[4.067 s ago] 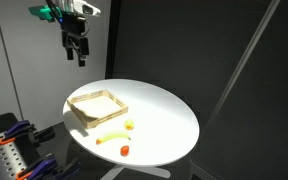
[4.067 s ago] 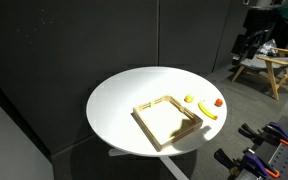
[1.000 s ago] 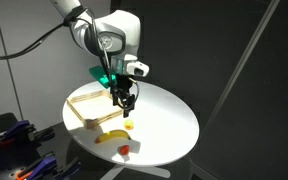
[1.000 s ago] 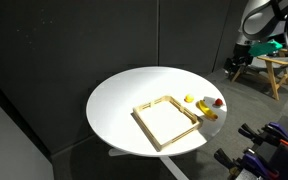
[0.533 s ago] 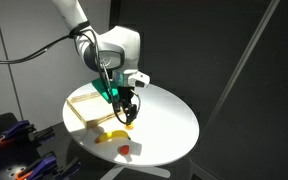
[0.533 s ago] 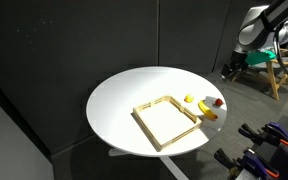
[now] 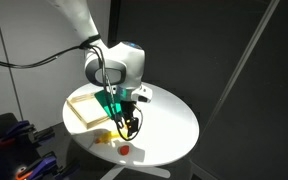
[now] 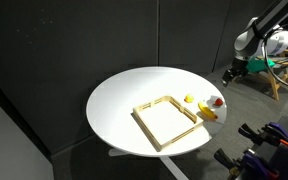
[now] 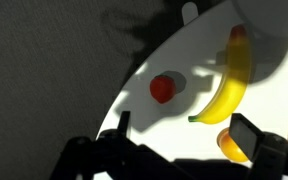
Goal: Put the red fruit in the crate
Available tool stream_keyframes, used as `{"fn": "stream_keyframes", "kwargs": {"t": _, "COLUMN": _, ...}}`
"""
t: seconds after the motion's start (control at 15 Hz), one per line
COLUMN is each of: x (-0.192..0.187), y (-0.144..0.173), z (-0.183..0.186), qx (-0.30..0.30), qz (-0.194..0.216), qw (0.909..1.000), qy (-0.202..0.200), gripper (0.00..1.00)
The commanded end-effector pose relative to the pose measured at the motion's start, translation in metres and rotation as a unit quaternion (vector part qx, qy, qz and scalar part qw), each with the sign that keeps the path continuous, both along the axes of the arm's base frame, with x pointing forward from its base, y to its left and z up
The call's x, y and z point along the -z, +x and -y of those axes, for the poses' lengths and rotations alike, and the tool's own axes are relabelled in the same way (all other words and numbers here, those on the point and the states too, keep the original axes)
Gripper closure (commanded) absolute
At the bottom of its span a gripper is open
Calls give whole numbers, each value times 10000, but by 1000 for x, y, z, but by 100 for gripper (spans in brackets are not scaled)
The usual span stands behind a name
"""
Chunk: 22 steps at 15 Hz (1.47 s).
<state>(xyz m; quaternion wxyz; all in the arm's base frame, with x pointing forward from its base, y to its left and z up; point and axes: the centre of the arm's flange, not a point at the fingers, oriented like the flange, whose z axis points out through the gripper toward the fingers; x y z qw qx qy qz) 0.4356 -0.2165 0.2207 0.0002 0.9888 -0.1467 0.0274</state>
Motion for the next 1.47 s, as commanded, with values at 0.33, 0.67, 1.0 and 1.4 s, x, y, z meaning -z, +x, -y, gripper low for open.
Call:
{"fn": "stream_keyframes", "kwargs": {"t": 0.33, "x": 39, "y": 17, "z": 34, "qx": 50, "qz": -99, "qw": 9998, "qy": -145, "gripper": 0}}
{"fn": "stream_keyframes", "kwargs": {"t": 0.67, "x": 68, "y": 18, "z": 34, "qx": 37, "qz": -106, "qw": 9995, "qy": -298, "gripper": 0}}
{"fn": "stream_keyframes", "kwargs": {"t": 1.0, "x": 90, "y": 16, "z": 31, "qx": -14, "qz": -139, "qw": 9991, "qy": -403, "gripper": 0}}
{"fn": "stream_keyframes", "kwargs": {"t": 1.4, "x": 105, "y": 16, "z": 24, "qx": -41, "qz": -285, "qw": 9988, "qy": -396, "gripper": 0}}
